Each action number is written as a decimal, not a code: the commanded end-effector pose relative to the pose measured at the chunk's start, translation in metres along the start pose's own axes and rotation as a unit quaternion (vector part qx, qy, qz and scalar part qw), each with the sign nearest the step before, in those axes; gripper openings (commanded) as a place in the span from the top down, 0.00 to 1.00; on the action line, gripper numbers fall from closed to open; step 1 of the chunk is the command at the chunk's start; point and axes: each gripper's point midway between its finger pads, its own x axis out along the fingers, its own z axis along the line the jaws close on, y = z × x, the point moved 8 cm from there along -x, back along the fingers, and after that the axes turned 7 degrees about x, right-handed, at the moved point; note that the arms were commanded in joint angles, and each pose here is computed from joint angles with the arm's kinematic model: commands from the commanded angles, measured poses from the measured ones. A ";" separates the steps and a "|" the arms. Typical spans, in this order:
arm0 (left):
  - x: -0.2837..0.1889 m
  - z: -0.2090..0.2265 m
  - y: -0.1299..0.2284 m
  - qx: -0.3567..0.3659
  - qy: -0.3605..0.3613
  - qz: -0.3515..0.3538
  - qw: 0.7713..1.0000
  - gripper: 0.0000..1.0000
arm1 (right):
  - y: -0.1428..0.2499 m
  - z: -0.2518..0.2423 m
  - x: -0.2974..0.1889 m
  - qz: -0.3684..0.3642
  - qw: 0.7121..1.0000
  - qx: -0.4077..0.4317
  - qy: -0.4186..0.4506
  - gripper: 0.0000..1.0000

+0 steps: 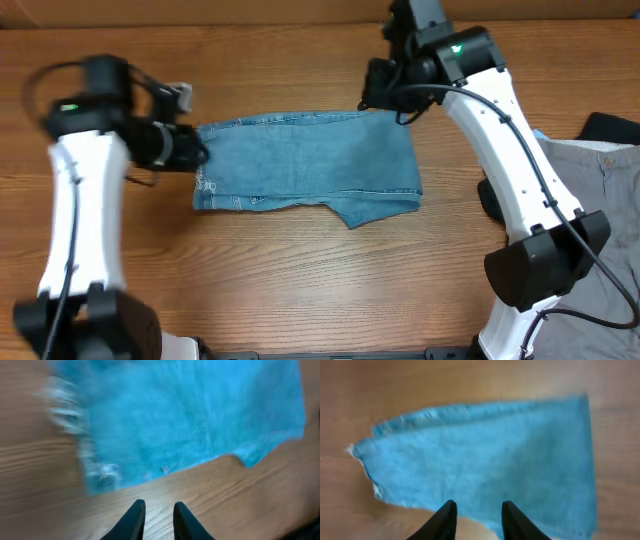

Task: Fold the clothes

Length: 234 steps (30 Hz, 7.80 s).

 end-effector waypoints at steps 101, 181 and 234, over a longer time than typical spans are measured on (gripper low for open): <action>0.031 0.025 0.005 -0.067 -0.109 0.114 0.985 0.00 | 0.148 -0.079 0.152 0.204 0.963 0.166 -0.062 0.91; -0.024 0.050 -0.006 -0.133 -0.108 0.062 0.983 0.00 | 0.039 -0.080 0.110 0.088 0.972 0.091 -0.197 0.84; 0.095 0.119 0.039 -0.188 -0.217 0.013 0.958 0.00 | 0.065 -0.062 0.126 0.127 0.978 0.052 -0.159 0.79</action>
